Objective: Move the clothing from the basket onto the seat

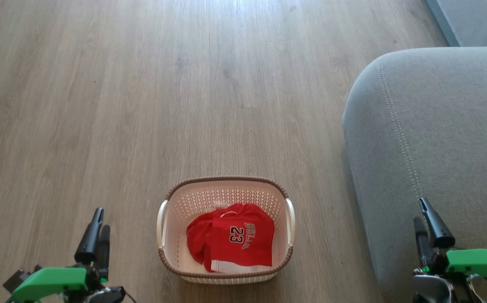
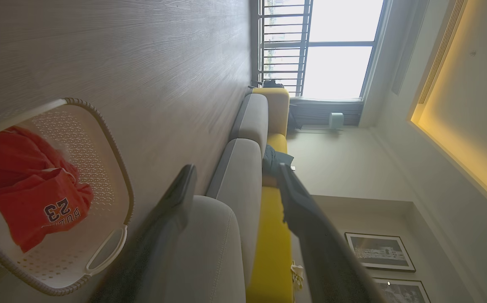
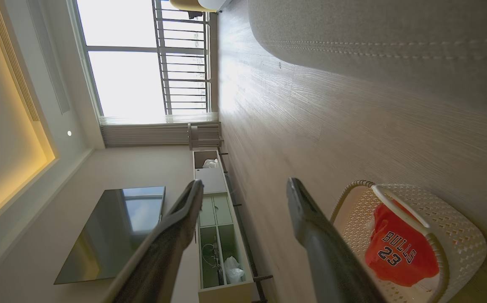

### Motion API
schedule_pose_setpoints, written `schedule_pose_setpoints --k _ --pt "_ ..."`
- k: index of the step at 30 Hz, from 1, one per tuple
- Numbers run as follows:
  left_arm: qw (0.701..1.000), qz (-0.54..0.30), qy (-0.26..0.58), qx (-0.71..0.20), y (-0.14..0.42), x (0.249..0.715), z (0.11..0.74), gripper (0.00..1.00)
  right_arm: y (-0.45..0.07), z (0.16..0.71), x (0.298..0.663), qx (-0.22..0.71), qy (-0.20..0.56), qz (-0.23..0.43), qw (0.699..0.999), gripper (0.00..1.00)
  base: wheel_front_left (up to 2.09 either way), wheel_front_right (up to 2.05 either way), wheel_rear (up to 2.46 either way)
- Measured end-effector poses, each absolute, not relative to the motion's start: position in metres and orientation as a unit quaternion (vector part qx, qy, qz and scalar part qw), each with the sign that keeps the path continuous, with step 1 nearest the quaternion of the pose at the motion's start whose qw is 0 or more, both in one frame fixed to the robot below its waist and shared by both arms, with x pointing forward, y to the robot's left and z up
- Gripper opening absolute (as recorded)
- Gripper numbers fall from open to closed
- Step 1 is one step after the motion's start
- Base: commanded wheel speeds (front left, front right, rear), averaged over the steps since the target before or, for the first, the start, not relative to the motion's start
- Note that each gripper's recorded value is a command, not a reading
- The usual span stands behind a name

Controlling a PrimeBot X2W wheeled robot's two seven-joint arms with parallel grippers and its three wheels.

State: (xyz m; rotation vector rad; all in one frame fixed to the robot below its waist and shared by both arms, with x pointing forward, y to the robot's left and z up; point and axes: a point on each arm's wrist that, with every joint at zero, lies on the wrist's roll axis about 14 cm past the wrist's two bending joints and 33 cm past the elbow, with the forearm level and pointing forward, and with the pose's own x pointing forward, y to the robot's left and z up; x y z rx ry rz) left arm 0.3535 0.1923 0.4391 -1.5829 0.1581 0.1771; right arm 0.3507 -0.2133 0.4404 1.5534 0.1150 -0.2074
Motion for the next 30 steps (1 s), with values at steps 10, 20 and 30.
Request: schedule_pose_setpoints --k 10,20,30 --pt "0.715 0.081 0.050 -0.692 0.200 0.361 0.448 1.00 -0.217 0.450 0.355 0.662 0.039 -0.089 0.743 1.00 0.00 0.00 0.00" --pt "0.749 0.072 0.018 -0.658 0.209 0.375 0.468 1.00 -0.218 0.472 0.367 0.612 0.016 -0.069 0.788 1.00 0.00 0.00 0.00" --pt "0.785 0.062 -0.010 -0.616 0.215 0.382 0.487 1.00 -0.221 0.485 0.370 0.557 -0.001 -0.062 0.828 1.00 0.00 0.00 0.00"
